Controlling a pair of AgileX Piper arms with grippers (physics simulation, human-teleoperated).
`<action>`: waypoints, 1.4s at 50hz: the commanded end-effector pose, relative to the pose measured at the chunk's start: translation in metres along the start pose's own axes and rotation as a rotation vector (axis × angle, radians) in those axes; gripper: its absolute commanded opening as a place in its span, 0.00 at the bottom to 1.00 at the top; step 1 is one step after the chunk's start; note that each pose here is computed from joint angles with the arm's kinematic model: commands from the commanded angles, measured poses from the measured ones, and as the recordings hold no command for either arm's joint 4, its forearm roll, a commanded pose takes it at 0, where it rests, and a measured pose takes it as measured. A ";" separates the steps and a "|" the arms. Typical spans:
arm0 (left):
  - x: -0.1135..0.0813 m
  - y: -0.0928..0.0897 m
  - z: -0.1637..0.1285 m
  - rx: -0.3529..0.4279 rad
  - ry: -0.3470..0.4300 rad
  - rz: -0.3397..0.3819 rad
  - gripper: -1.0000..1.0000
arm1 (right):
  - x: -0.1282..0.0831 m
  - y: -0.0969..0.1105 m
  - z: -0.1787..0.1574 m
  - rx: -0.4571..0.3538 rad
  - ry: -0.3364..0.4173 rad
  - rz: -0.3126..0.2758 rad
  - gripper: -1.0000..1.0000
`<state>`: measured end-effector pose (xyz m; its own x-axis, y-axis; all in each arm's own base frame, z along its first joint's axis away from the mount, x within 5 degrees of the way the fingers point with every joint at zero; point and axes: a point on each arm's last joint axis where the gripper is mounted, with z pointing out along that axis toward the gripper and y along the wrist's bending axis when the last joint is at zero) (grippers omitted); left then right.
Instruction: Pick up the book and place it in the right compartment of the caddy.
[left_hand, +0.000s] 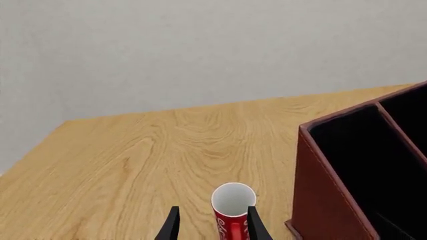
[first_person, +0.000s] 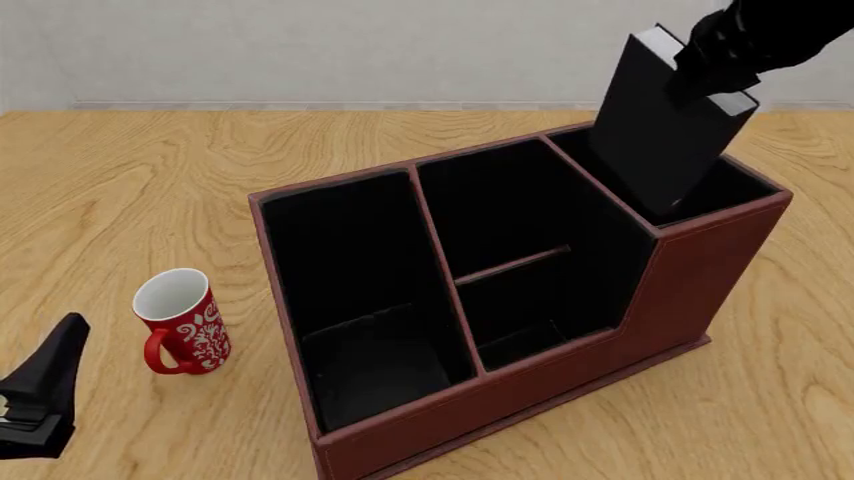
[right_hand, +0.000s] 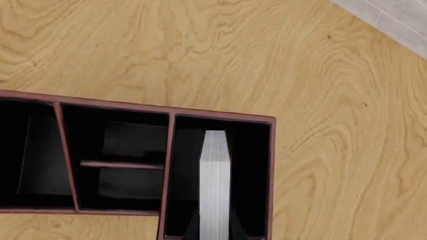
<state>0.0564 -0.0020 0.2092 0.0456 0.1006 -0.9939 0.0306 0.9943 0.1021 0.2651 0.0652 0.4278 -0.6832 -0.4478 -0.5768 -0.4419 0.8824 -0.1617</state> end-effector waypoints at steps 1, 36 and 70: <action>0.000 0.000 0.000 -0.002 0.004 0.003 1.00 | -0.002 -0.001 0.005 0.001 0.009 0.031 0.00; 0.001 0.001 0.000 -0.014 0.014 0.010 1.00 | -0.005 -0.005 0.026 -0.007 0.061 0.068 0.00; 0.002 0.001 0.000 -0.015 0.021 0.014 1.00 | -0.006 -0.004 0.044 -0.018 0.104 0.106 0.00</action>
<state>0.0565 -0.0010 0.2075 0.0263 0.1137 -0.9932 0.0154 0.9934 0.1141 0.2953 0.0712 0.3976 -0.7692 -0.3959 -0.5015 -0.4008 0.9103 -0.1039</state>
